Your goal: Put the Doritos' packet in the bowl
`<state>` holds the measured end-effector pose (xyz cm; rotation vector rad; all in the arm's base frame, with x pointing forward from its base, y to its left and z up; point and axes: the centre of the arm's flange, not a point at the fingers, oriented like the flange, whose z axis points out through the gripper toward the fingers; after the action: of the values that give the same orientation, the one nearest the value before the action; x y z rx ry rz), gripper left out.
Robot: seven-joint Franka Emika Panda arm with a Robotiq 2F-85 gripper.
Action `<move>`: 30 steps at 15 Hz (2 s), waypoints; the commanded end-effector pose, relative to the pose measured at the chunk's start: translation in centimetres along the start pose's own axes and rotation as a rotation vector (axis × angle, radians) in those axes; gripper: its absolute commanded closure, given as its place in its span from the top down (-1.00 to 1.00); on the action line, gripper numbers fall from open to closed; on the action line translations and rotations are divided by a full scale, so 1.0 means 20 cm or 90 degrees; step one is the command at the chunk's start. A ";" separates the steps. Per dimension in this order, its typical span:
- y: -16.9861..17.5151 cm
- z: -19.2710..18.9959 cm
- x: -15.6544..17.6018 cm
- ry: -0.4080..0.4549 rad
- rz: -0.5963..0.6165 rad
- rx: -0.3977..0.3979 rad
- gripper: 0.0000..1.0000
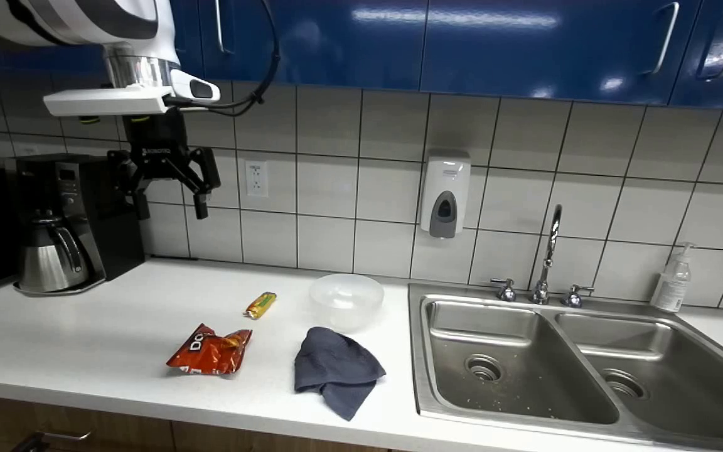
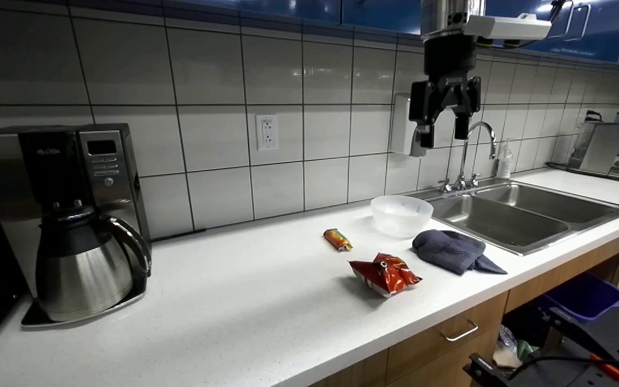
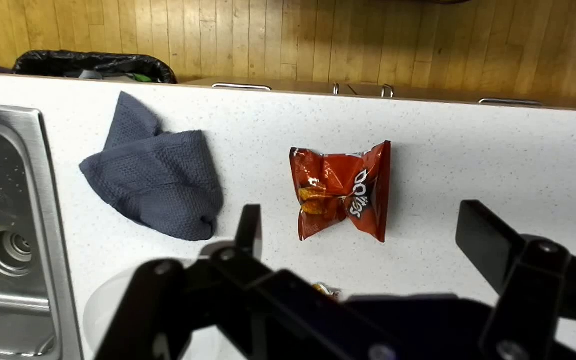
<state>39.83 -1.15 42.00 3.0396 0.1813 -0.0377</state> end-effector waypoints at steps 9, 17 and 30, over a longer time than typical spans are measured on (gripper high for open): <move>-0.06 0.21 -0.09 0.003 0.109 0.012 1.00; -0.13 0.52 -0.02 0.037 0.341 0.000 1.00; -0.09 0.95 0.30 0.073 0.602 -0.002 1.00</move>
<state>42.69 -0.23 24.74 2.8437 -1.1112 0.1695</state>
